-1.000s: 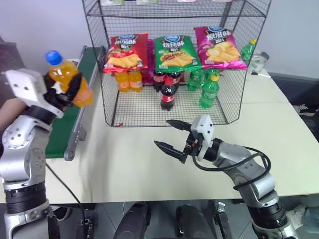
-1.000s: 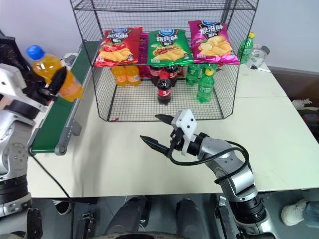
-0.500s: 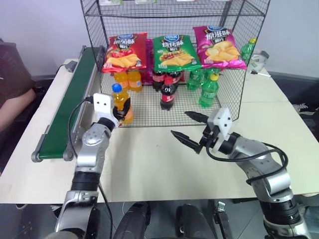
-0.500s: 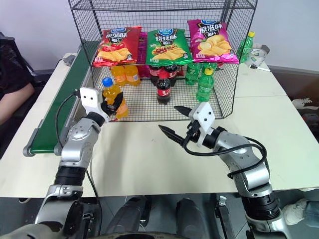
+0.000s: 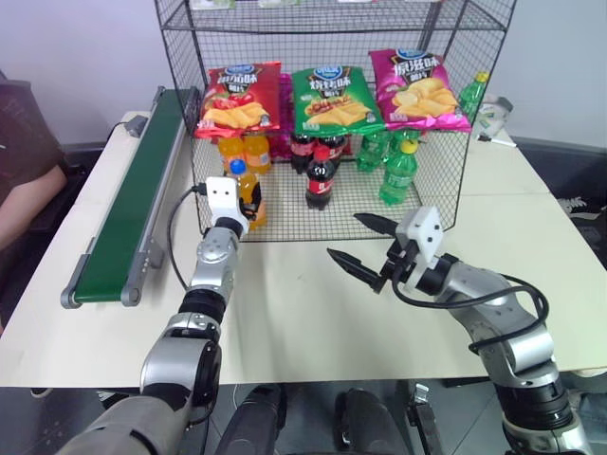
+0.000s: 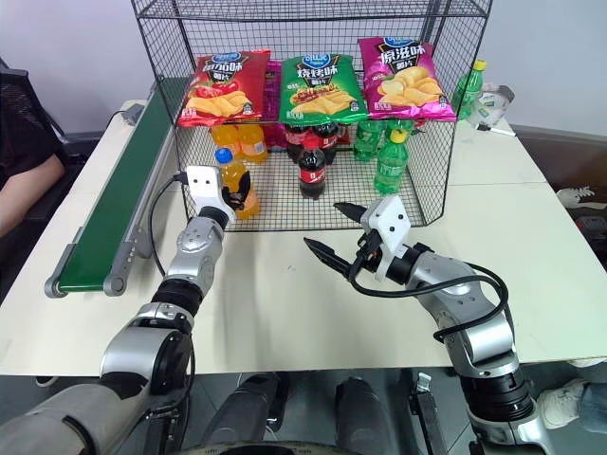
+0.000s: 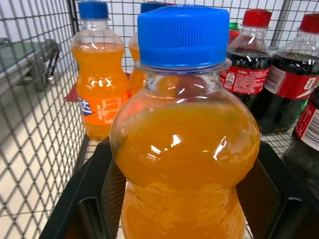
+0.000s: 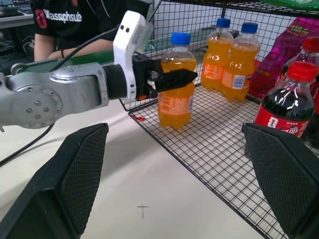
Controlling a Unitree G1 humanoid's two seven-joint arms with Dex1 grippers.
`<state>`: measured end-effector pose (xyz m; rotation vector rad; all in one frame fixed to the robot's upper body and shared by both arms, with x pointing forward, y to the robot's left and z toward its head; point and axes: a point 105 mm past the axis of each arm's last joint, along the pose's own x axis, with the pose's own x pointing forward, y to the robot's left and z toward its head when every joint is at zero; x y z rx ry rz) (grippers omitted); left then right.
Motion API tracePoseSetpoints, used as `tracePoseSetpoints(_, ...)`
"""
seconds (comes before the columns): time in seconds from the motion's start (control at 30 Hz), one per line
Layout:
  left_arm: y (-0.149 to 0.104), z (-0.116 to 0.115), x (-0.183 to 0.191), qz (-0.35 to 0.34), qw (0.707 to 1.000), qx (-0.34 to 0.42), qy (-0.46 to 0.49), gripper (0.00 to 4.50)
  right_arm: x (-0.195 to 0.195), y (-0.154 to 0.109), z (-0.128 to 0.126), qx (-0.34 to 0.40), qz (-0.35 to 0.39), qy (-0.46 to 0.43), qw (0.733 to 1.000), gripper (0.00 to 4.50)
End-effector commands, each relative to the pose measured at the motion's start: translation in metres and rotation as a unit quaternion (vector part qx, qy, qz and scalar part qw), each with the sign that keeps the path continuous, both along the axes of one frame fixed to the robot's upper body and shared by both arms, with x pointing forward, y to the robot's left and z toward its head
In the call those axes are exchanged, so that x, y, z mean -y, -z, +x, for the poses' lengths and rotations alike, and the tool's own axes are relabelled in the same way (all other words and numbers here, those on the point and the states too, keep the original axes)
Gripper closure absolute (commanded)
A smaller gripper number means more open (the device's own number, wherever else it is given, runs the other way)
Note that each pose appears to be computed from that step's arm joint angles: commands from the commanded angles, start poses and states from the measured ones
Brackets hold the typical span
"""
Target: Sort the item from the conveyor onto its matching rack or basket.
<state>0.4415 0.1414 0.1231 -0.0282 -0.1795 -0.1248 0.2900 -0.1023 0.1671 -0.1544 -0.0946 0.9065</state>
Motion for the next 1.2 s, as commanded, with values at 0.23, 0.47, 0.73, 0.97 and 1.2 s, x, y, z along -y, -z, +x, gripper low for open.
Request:
tracePoseSetpoints(0.23, -0.025, 0.003, -0.002, -0.015, 0.998, 0.052, 0.009, 0.02, -0.001, -0.014, -0.004, 0.033, 0.004, -0.002, 0.999, 0.00)
tracePoseSetpoints(0.47, -0.032, -0.007, -0.013, -0.005, 0.997, 0.082, 0.007, 0.02, -0.001, -0.013, -0.004, 0.032, 0.004, -0.003, 0.999, 0.00)
tracePoseSetpoints(0.73, -0.045, -0.037, -0.026, -0.029, 0.993, 0.108, 0.026, 0.02, 0.000, -0.013, -0.005, 0.030, 0.003, -0.003, 1.000, 0.00)
tracePoseSetpoints(0.97, -0.057, -0.070, -0.041, 0.021, 0.995, 0.053, 0.078, 0.02, 0.001, -0.014, -0.004, 0.031, 0.000, -0.005, 1.000, 0.00)
tracePoseSetpoints(1.2, -0.054, -0.116, -0.079, 0.096, 0.981, -0.044, 0.162, 0.02, 0.013, -0.015, 0.002, 0.034, -0.017, 0.004, 0.999, 0.00)
